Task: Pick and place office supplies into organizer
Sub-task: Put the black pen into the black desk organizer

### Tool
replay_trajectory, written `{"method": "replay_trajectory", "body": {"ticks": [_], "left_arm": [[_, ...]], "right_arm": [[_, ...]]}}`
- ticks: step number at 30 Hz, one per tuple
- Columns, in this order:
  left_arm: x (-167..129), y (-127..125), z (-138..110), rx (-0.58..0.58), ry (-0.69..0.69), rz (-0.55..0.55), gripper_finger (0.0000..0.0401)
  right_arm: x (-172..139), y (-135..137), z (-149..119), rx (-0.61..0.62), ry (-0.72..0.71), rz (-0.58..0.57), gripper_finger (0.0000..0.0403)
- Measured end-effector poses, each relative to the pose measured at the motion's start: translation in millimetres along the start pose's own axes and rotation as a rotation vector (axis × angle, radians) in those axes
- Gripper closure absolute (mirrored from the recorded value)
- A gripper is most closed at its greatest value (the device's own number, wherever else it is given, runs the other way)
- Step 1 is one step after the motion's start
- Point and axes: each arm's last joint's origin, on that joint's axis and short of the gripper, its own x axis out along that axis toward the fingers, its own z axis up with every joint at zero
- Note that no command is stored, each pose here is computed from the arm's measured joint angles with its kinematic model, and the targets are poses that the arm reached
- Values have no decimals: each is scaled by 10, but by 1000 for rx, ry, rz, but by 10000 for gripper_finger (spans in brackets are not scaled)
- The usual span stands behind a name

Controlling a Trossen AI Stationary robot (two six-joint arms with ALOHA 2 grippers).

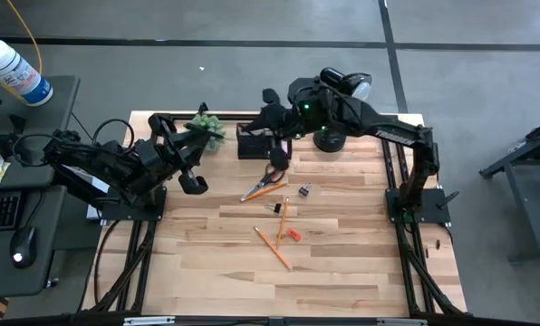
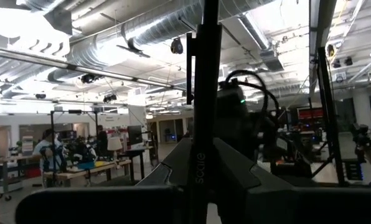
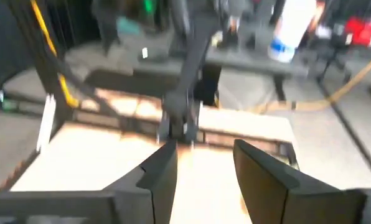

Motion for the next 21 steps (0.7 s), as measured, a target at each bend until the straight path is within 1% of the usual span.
{"method": "replay_trajectory", "body": {"ticks": [3, 7, 11, 14, 17, 21], "left_arm": [[-4, 7, 4, 7, 0, -4, 368], [-6, -1, -8, 22, 9, -15, 368], [-7, -8, -12, 29, 6, -31, 368], [-7, -18, -27, 44, 17, -40, 368], [34, -4, -73, 64, 22, -57, 368], [128, 41, -173, 37, 27, -104, 368]], "right_arm": [[-119, -1, -77, 16, 106, 8, 262], [-260, 40, -144, 68, 216, 21, 274], [-433, 80, -186, 102, 313, -15, 286], [-562, 84, -177, 155, 335, -48, 295], [-662, 89, -151, 173, 336, -101, 304], [-801, 106, -144, 202, 360, -171, 312]]}}
